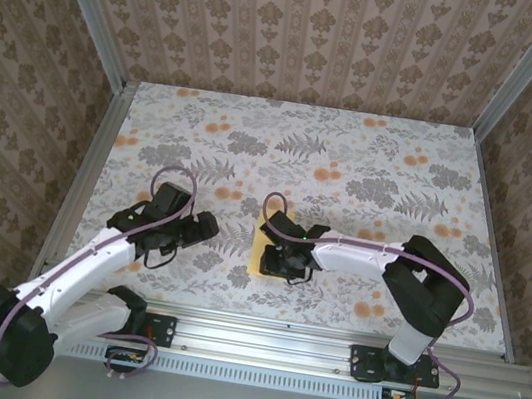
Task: Fold a paper plane with a square sheet of paper (pick it up from the middle)
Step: Rotate the square sheet of paper at the center of the table, then fold the triangle a second time at the center of the table.
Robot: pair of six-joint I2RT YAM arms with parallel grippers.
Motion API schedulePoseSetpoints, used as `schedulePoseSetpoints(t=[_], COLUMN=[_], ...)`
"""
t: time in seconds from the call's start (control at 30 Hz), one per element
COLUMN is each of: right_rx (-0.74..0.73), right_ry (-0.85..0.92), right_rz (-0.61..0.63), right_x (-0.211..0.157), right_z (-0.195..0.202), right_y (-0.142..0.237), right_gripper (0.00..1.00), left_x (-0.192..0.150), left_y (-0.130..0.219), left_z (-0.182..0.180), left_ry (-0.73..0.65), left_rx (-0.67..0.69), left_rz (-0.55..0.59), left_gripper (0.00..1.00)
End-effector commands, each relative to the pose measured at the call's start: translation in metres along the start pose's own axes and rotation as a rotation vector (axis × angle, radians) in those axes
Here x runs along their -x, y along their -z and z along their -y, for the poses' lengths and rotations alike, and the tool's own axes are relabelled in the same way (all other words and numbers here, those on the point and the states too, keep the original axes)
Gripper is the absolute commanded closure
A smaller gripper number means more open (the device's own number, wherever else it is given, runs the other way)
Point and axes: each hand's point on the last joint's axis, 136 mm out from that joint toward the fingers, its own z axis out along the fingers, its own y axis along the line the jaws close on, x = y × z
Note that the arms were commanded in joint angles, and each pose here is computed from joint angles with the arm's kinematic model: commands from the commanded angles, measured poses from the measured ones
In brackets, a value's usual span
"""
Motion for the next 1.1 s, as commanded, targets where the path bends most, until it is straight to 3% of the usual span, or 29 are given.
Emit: schedulePoseSetpoints(t=[0.0,0.13,0.27,0.47,0.8,1.07], right_rx=[0.023,-0.028,-0.065,-0.126,-0.137,-0.170], right_ry=[-0.033,0.008,0.032,0.013,0.006,-0.006], right_rz=[0.002,0.126,0.159,0.125,0.085,0.047], right_x=[0.007,0.037,0.058,0.081,0.102,0.100], right_z=[-0.017,-0.021,-0.011,0.016,0.026,0.042], right_y=[-0.003,0.028,0.040,0.031,0.009,-0.007], right_gripper=[0.63,0.59,0.58,0.58,0.59,0.59], left_x=[-0.007,-0.011,-0.015,-0.022,-0.036,-0.057], left_y=[0.000,0.000,0.000,-0.004,-0.014,-0.030], left_z=[-0.007,0.000,0.005,0.020,0.049,0.073], left_ry=[0.002,-0.018,-0.031,-0.043,-0.082,-0.105], left_rx=[0.008,-0.038,-0.079,-0.170,-0.272,-0.308], left_rz=[-0.027,-0.054,-0.062,-0.098,-0.181,-0.260], left_gripper=[0.06,0.00,0.00,0.01,0.18,0.19])
